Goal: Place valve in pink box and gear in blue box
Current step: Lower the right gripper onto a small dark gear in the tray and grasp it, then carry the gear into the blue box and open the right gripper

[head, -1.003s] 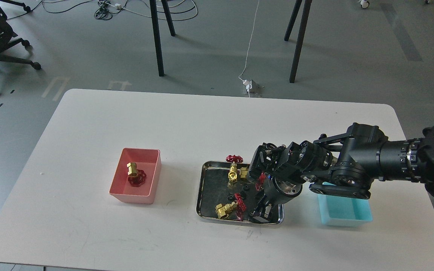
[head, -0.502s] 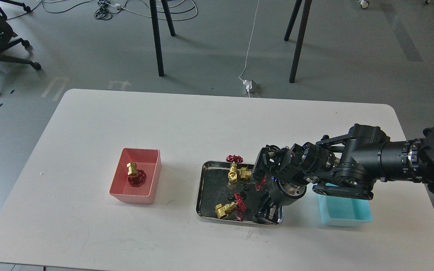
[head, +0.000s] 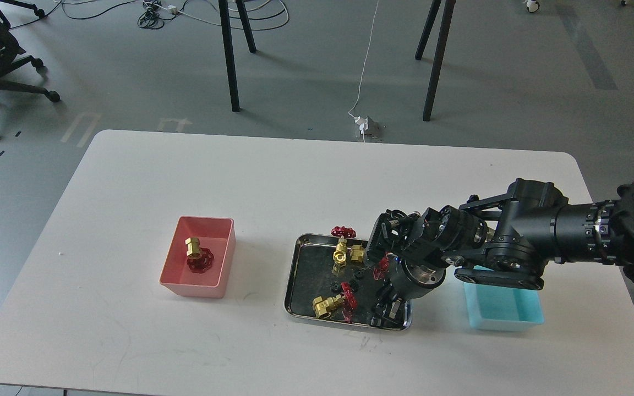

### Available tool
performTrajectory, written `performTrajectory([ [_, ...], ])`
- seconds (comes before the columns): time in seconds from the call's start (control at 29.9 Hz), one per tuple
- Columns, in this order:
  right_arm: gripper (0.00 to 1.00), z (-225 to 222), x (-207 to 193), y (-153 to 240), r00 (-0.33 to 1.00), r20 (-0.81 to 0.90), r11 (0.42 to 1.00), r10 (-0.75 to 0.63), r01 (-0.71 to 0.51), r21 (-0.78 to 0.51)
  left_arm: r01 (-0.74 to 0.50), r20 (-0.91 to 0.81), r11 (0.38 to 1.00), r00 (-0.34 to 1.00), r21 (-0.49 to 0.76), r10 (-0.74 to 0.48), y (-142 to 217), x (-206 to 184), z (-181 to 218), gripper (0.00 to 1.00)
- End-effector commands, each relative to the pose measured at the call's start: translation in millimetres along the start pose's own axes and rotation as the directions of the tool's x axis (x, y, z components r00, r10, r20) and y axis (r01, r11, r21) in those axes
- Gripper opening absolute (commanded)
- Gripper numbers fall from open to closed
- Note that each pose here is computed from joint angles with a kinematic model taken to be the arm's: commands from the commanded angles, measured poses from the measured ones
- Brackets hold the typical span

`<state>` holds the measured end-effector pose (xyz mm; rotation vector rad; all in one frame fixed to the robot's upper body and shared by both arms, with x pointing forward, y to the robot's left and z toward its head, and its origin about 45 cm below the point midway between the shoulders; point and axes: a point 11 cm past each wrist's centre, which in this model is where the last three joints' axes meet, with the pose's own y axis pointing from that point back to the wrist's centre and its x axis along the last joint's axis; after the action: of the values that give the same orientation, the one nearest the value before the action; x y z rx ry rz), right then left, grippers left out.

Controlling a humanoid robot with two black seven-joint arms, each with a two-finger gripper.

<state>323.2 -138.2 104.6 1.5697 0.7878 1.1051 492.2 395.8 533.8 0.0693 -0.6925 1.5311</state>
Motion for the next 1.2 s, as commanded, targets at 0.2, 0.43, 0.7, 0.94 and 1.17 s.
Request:
performTrajectory([
  [0.2, 0.12, 0.5, -1.1, 1.3, 1.0, 0.002, 1.0, -0.004, 0.004, 0.001, -0.004, 0.002, 1.0, 1.0, -0.001, 0.004, 0.7, 2.7, 0.1, 0.99],
  [0.43, 0.1, 15.2, 14.5, 56.4, 0.994, 0.06, 0.995, 0.096, -0.095, -0.009, -0.004, 0.006, 1.0, 1.0, 0.003, 0.004, 0.9, 3.2, -0.5, 0.99],
  [0.7, 0.1, 50.8, -63.4, 149.4, 0.932, 0.301, 0.978, 0.203, -0.176, -0.112, -0.008, 0.01, 1.0, 1.0, 0.006, 0.008, 2.1, 5.0, -2.0, 0.99],
  [0.94, 0.1, 40.8, -167.6, 153.5, 0.83, 0.529, 0.983, 0.177, -0.124, -0.134, -0.018, 0.009, 1.0, 1.0, 0.0, 0.018, 2.2, 9.8, 0.8, 0.99],
  [1.17, 0.15, 44.2, -180.4, 137.7, 0.788, 0.583, 0.98, 0.198, -0.138, -0.146, -0.026, 0.005, 1.0, 1.0, -0.011, 0.026, 0.8, 13.0, 6.4, 0.99],
])
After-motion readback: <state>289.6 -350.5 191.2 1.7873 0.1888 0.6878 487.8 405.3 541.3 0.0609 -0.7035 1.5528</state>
